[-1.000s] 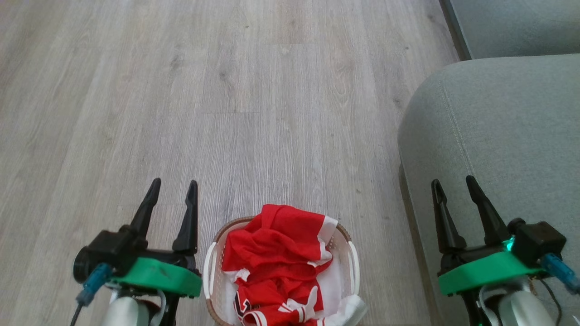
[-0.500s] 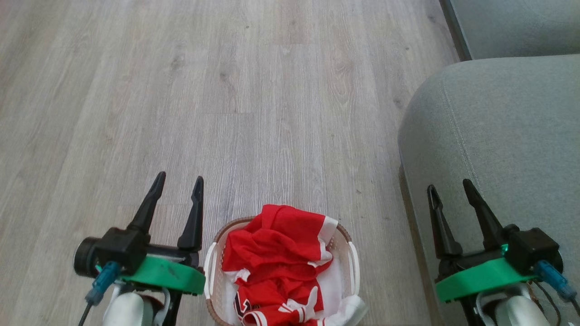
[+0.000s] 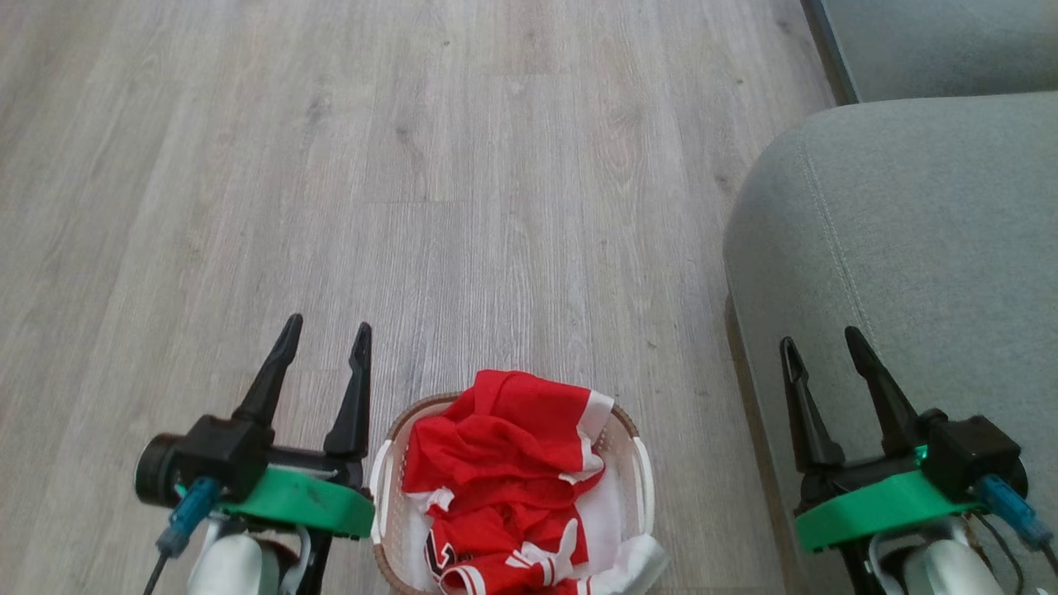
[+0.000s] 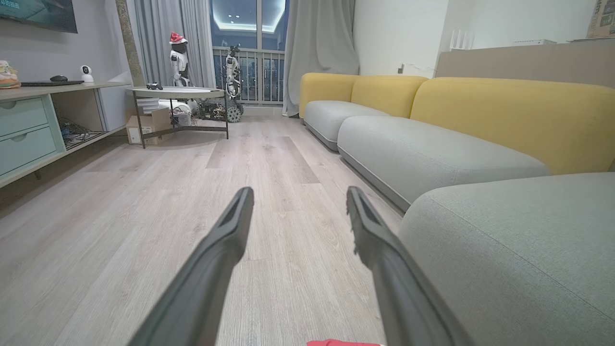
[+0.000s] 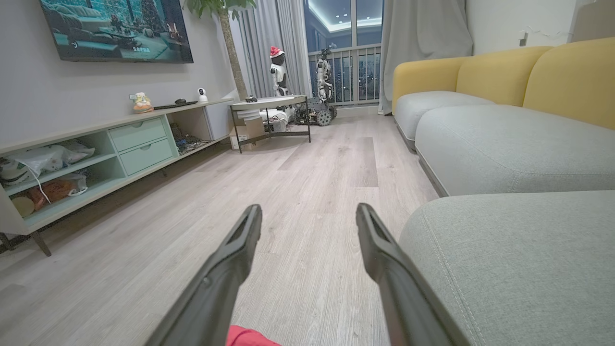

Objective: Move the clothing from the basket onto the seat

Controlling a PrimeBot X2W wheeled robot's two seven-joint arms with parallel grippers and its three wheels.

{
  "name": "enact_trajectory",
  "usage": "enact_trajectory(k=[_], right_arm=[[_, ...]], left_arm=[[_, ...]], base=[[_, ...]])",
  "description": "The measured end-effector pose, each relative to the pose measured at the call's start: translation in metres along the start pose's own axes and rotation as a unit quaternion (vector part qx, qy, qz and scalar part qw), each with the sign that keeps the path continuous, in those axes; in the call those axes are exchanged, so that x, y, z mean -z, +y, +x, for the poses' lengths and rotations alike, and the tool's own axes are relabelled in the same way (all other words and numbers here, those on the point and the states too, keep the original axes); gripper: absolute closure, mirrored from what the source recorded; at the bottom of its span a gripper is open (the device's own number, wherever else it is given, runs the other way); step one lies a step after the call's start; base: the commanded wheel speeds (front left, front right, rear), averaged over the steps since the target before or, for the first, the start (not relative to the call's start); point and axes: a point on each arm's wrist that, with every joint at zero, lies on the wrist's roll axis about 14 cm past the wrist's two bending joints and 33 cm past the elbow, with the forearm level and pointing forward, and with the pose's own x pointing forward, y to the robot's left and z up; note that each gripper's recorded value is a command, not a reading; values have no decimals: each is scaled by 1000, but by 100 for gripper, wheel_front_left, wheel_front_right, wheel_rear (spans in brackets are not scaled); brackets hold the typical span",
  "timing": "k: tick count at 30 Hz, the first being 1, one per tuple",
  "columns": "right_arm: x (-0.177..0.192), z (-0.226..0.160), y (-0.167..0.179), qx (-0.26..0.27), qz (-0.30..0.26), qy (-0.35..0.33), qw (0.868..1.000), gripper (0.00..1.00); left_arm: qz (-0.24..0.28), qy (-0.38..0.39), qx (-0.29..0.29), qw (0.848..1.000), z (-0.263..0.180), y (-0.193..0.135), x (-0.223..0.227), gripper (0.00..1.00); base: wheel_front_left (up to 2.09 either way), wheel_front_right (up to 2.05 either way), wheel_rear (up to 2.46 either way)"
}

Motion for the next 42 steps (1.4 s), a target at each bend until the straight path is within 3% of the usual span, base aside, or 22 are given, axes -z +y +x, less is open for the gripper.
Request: enact_trajectory(k=[20,31,42], right_arm=[[21,16,-28,27,-10,27,999,0],[38,35,-49,48,-18,43,998,0],[56,54,-67,63,-25,54,996,0]], left_arm=[[-17,47,27,998,39,-12,43,0],[-42,129,51,989,60,-24,113,0],[-61,244,83,964,64,-41,202,0]], base=[[0,0,0],[0,0,0],[0,0,0]])
